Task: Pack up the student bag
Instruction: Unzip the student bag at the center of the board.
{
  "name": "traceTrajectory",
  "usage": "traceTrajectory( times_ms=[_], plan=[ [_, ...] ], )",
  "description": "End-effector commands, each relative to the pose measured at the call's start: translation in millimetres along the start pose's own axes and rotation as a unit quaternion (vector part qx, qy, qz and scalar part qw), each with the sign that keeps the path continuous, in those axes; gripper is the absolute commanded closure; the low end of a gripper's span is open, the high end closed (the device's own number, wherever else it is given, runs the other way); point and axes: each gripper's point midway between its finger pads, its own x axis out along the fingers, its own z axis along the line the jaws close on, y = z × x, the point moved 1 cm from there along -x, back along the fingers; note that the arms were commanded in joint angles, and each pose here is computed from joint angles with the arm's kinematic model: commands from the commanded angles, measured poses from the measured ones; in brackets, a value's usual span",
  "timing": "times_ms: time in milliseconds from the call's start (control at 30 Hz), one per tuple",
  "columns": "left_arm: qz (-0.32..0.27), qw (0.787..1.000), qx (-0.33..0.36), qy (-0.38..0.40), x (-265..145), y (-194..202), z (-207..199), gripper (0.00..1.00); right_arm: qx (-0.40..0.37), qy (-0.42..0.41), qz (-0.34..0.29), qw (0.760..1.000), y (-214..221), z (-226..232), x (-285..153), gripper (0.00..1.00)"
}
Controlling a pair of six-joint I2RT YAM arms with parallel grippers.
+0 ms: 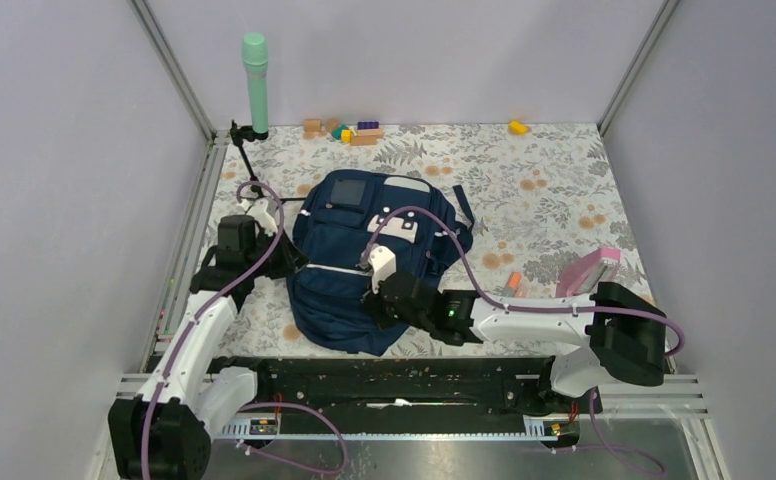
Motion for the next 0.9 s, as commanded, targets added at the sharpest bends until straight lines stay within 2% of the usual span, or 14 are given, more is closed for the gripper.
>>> traceTrajectory(
  times_ms=[0,267,533,667,867],
  plan=[
    [-0.029,0.999,-0.007,0.03,-12.1,-4.6,-20.9,1.0,0.021,0.047,-0.032,0.998,-23.2,-24.0,6.6,1.0],
    [-0.034,0.998,-0.017,0.055,-10.3,5.9,-51.8,1.0,0.041,0.095,-0.021,0.994,-13.0,-76.4,-1.6,1.0],
    [-0.041,0.995,-0.038,0.088,0.1,18.8,-87.4,1.0,0.024,0.144,-0.013,0.989,-16.5,-116.9,-19.6,1.0],
    [-0.056,0.992,-0.054,0.096,1.9,16.5,-95.9,1.0,0.02,0.141,0.006,0.99,-11.4,-115.9,-25.0,1.0],
    [-0.062,0.991,-0.064,0.103,4.5,14.4,-102.4,1.0,0.057,0.088,0.026,0.994,-0.6,-93.6,-26.1,1.0]
  ],
)
